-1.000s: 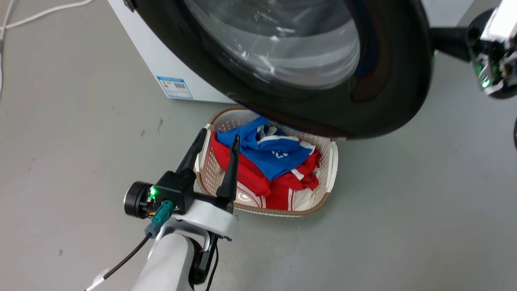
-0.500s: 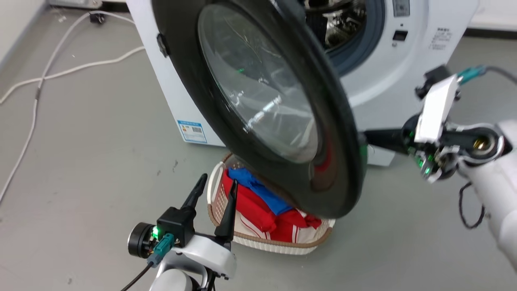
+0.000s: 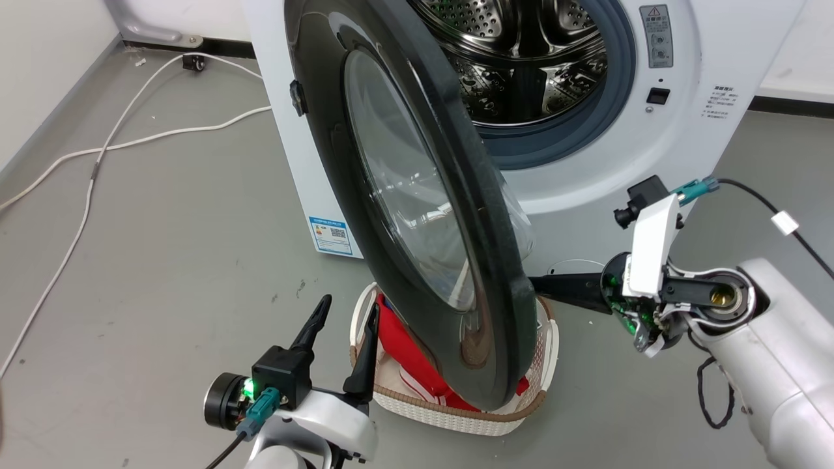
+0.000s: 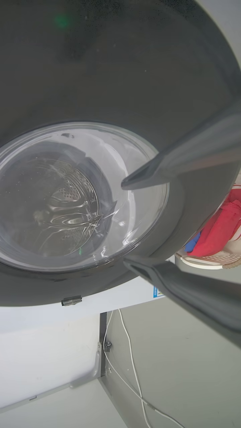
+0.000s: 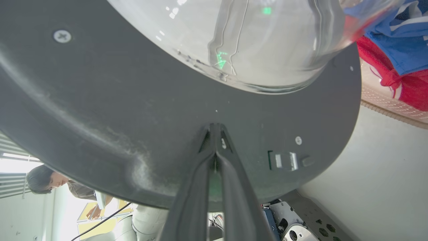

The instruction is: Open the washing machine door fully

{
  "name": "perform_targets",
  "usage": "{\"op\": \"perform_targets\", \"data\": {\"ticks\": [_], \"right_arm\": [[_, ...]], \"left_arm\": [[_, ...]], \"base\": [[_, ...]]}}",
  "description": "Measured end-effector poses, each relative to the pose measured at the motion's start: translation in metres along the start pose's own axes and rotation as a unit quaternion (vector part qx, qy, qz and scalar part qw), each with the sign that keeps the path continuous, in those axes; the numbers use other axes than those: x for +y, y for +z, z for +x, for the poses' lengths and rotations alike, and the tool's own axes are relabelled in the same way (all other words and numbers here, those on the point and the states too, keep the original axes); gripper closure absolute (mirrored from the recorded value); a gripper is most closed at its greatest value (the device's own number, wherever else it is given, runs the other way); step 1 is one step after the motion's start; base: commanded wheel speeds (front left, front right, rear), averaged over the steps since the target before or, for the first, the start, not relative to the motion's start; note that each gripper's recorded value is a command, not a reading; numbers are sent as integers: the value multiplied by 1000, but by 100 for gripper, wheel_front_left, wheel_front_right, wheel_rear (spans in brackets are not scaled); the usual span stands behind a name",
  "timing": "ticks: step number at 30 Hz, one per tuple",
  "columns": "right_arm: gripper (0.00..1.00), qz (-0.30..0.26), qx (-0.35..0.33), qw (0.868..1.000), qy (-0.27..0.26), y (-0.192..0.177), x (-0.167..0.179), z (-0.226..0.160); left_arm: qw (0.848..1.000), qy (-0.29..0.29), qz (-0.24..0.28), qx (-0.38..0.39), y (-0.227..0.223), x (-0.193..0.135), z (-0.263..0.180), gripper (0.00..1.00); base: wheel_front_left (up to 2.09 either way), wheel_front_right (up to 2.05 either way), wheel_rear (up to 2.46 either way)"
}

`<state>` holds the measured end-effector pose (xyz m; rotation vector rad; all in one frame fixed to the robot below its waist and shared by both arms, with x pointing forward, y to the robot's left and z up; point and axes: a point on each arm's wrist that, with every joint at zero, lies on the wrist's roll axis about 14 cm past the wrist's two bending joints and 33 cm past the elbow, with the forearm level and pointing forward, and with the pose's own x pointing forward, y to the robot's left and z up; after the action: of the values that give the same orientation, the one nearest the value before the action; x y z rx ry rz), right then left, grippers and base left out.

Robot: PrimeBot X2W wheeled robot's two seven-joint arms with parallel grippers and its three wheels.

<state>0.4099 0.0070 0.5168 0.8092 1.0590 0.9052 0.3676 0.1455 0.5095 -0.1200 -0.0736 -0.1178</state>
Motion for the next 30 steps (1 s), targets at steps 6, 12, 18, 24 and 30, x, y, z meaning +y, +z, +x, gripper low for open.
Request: {"op": "perform_targets", "data": {"ticks": [6, 12, 18, 24, 30], "right_arm": [[100, 10, -33, 999, 14, 0, 3, -2], [100, 39, -107, 993, 30, 6, -2, -22], [100, 72, -179, 981, 30, 4, -19, -50], [100, 122, -240, 963, 20, -22, -48, -77], [0, 143, -341, 929, 7, -33, -67, -115]], "left_arm": [[1000, 1, 3, -2, 1, 1, -1, 0], [1000, -3, 3, -3, 2, -1, -3, 0], [1000, -10, 1, -4, 3, -6, -2, 0], [1000, -15, 3, -7, 4, -9, 3, 0], [1000, -26, 4, -6, 3, -16, 5, 0]], "base": [[0, 0, 0], [0, 0, 0], [0, 0, 0], [0, 0, 0], [0, 0, 0]]}}
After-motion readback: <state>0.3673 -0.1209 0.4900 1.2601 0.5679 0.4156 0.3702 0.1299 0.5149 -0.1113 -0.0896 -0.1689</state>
